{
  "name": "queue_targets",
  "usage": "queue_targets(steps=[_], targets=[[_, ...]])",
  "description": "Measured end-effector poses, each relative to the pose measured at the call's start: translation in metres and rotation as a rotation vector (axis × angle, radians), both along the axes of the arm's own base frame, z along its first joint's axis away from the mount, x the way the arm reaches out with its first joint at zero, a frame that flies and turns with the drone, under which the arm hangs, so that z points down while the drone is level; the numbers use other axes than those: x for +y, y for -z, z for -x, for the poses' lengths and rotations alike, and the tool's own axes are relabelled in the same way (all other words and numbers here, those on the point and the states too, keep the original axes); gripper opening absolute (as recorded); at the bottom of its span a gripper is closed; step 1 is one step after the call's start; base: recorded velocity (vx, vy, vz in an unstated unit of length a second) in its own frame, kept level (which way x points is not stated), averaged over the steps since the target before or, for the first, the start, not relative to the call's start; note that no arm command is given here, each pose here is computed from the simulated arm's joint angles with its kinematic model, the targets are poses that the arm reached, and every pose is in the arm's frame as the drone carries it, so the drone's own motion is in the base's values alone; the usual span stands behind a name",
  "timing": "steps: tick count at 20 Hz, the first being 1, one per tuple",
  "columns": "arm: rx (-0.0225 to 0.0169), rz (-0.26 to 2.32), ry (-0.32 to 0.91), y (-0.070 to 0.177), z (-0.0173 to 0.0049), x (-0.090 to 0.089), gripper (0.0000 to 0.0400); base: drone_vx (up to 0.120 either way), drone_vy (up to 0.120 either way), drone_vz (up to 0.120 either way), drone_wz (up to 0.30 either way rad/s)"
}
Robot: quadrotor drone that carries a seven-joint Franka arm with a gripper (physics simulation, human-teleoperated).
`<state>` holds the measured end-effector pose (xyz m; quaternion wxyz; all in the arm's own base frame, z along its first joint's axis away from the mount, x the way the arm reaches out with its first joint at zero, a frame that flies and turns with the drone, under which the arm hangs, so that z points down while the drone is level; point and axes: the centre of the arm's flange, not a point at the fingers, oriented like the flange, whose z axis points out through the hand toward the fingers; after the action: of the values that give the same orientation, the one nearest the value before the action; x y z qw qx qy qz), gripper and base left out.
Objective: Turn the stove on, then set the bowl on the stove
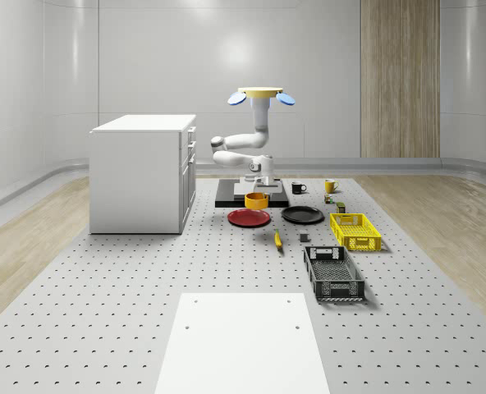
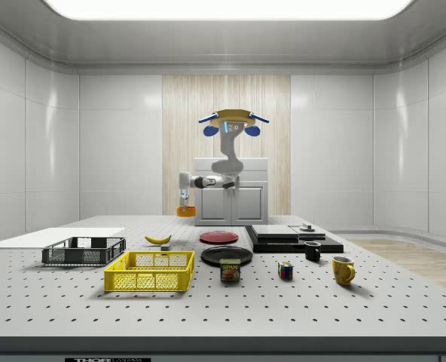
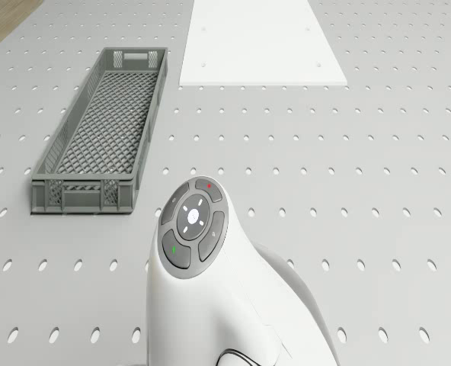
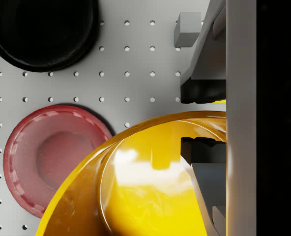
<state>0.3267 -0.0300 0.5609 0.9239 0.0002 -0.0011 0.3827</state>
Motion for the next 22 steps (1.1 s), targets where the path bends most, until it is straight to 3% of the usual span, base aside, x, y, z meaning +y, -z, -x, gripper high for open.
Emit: queue_targets(steps=[6,12,22], targets=[[0.0,0.0,0.0,0.0001,0.0,0.0,0.01,-0.12,0.0,0.0,0.0],[0.0,0.0,0.0,0.0001,0.0,0.0,0.01,-0.12,-0.06,0.0,0.0],[0.0,0.0,0.0,0.0001,0.0,0.0,0.01,-0.12,0.0,0.0,0.0]])
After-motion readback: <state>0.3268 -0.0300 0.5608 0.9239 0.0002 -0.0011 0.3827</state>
